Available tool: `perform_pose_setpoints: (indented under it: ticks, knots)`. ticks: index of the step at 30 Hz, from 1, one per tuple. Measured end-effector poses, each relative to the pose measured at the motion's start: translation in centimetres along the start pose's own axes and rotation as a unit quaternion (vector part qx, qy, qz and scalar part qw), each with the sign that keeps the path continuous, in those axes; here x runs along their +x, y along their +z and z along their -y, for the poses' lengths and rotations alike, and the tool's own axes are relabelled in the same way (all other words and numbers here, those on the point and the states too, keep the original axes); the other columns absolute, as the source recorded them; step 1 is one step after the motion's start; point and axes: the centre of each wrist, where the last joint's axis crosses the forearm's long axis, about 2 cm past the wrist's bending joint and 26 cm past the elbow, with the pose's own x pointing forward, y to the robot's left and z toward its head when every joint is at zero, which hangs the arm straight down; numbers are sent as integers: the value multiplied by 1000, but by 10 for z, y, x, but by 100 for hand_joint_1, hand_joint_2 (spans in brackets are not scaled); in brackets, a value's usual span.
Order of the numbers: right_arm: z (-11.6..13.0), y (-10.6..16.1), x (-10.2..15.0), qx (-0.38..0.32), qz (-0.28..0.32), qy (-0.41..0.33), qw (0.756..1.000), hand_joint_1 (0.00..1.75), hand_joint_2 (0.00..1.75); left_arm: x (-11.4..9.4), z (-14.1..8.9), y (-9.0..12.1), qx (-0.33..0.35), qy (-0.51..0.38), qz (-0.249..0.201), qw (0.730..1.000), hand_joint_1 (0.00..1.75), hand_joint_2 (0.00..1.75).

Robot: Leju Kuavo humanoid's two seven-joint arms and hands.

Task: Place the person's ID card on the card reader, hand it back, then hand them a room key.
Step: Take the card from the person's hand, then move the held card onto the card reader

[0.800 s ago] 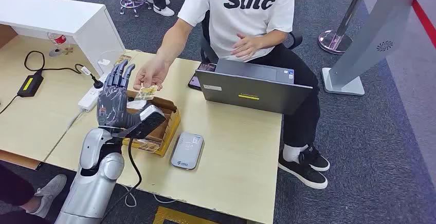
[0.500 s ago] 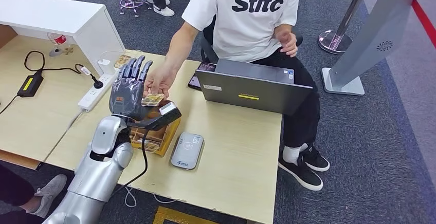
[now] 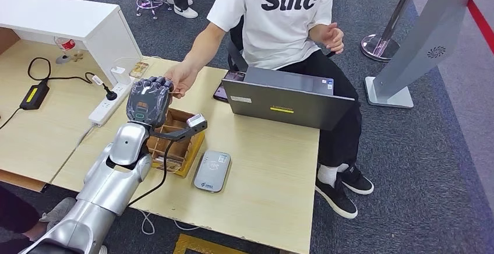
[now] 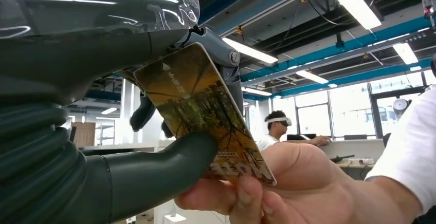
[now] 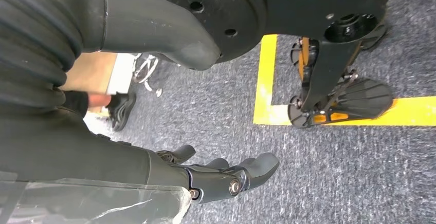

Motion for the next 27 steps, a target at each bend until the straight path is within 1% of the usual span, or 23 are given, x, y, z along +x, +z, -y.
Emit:
perform_pose_setpoints:
  ticks: [3,5,11,14,17,22,27]
  knots:
    - [0,0,0,-3,-3,5,1000,0,175,6,2,8,7,25,9,1000,175,175]
    - [0,0,0,-4,-5,8,1000,0,175,17,4,17,8,61,20,998,175,175]
    - [-1,0,-1,-10,-13,17,1000,0,175,57,6,50,0,152,61,986,175,175]
    - [-1,0,-1,-12,-15,19,1000,0,175,80,9,68,-19,181,88,979,175,175]
    - [-1,0,-1,-12,-18,22,1000,0,175,97,13,84,-38,204,103,973,175,175]
    - [-1,0,-1,-13,-19,30,999,0,175,113,20,101,-64,221,114,966,175,175]
    - [-2,0,-1,-13,-18,37,999,0,175,122,35,111,-107,215,107,965,175,175]
